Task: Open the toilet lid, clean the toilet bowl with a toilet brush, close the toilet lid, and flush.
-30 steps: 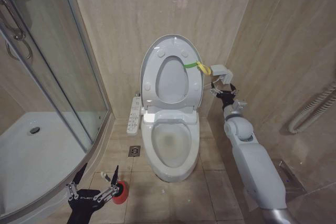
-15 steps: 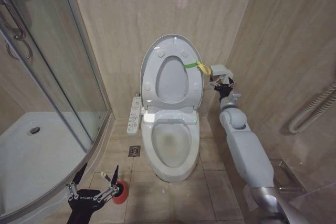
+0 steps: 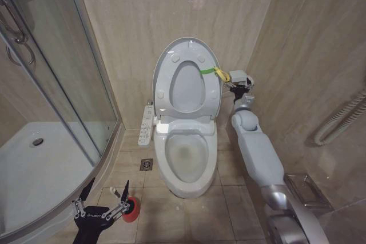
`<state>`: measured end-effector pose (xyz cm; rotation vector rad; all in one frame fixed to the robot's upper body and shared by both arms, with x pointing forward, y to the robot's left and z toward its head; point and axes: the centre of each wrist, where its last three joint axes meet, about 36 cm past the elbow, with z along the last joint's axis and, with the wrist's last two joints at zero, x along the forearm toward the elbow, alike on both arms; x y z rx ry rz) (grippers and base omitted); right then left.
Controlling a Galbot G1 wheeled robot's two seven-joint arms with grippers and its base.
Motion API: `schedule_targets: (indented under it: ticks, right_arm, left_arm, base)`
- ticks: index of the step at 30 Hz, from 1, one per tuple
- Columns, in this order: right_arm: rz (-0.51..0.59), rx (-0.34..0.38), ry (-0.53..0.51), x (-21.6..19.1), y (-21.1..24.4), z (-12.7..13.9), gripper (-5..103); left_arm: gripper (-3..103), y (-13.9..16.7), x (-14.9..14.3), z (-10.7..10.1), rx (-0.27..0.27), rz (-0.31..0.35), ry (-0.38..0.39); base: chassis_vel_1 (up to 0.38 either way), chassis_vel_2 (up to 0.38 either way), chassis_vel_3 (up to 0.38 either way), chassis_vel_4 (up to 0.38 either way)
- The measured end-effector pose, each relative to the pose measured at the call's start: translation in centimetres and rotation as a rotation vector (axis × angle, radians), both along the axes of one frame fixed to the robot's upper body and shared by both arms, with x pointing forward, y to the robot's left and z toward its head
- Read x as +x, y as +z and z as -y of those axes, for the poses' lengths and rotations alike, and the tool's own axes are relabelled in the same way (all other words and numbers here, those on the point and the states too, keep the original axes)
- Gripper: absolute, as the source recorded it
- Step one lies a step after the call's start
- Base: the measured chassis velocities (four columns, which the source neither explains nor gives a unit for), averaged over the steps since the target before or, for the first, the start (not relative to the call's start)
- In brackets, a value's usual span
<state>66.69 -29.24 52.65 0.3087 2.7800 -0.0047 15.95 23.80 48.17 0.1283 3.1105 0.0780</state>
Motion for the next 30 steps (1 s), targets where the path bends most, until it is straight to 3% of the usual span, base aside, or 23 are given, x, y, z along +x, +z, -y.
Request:
schedule_targets:
  ticks: [14, 19, 30]
  right_arm:
    - [0.021, -0.024, 0.022, 1.3, 0.6, -2.9, 100]
    - [0.016, -0.057, -0.045, 1.7, 0.6, -3.6, 100]
    - [0.010, -0.044, -0.092, 0.4, 0.0, -1.3, 100]
  left_arm:
    - [100, 0.0, 0.0, 0.0, 0.000, 0.000, 0.000]
    - [100, 0.0, 0.0, 0.0, 0.000, 0.000, 0.000]
    - [100, 0.0, 0.0, 0.0, 0.000, 0.000, 0.000]
  base:
    - [0.000, 0.000, 0.000, 0.000]
    - [0.000, 0.000, 0.000, 0.000]
    - [0.000, 0.000, 0.000, 0.000]
